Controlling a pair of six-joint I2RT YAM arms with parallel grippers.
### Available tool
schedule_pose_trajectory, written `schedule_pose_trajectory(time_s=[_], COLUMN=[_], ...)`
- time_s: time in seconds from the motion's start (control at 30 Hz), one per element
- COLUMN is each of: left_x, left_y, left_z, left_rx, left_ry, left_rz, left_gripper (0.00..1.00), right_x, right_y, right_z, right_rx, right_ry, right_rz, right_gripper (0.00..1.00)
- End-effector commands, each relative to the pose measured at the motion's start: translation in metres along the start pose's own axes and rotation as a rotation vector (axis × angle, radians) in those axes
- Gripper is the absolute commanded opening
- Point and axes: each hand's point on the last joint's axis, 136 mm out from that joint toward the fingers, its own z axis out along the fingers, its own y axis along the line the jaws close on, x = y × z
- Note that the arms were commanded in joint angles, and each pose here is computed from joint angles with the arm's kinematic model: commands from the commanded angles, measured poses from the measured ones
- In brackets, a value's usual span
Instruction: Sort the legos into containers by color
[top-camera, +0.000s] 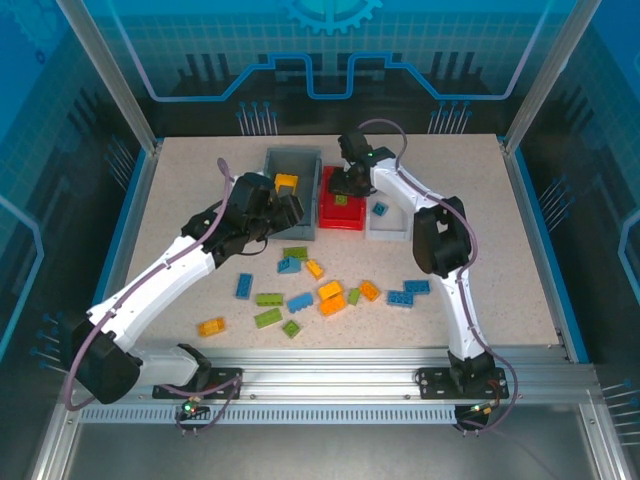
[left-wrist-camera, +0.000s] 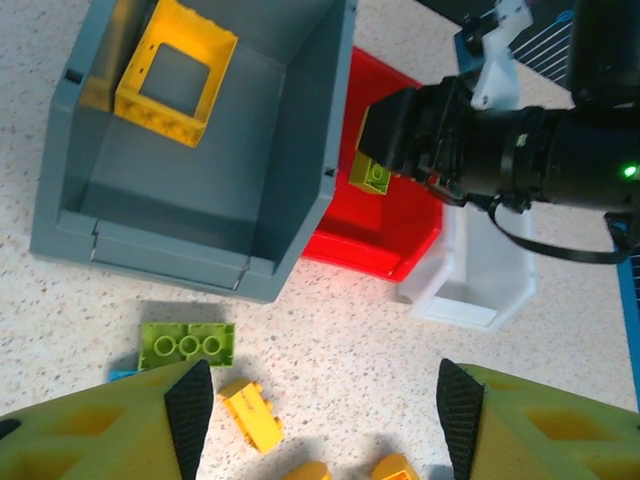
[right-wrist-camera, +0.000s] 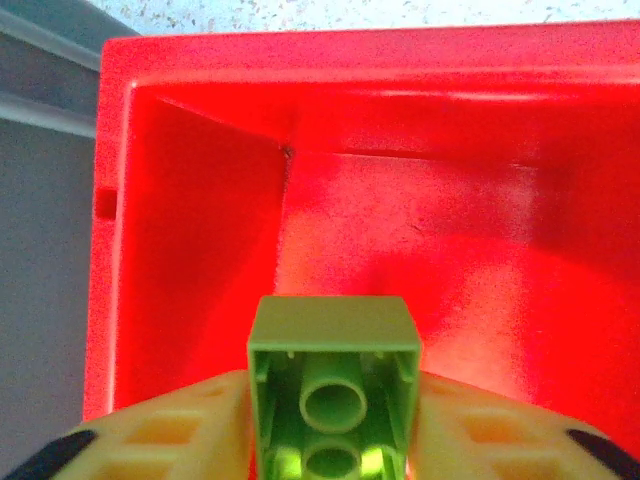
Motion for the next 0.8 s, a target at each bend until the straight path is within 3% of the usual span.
schedule_pose_trajectory(time_s=[0.0, 0.17, 0.43, 0.6, 0.77], left_x=[0.015, 0.043, 0.091, 0.131, 0.158], left_y=[0.026, 0.064, 0.144, 0.194, 0.224], left_z=[-0.012, -0.026, -0.057, -0.071, -0.069], left_rx=[-0.065, -0.152, -0.423, -0.558, -0.649], left_ry=[0.036, 0.075, 0.104, 0.097, 0.065], left_rz=[-0.050, -0.128, -0.336, -0.537, -0.760], left_gripper=[0.64, 0.64, 0.64, 0.61, 0.64], right_x=[0.003, -0.003, 0.003, 0.044, 0.131], right_y=[0.006, 0.014, 0.041, 0.075, 0.127], right_z=[-0.009, -0.043, -0.116, -0.154, -0.172], right_rx=[-0.019, -0.032, -0.064, -0.165, -0.358], right_ry=[0.022, -0.046, -0.183, -0.241, -0.228], right_rz=[0.014, -0.003, -0.087, -0.217, -0.506], right_gripper=[0.52, 0.56, 0.43, 0.42, 0.50])
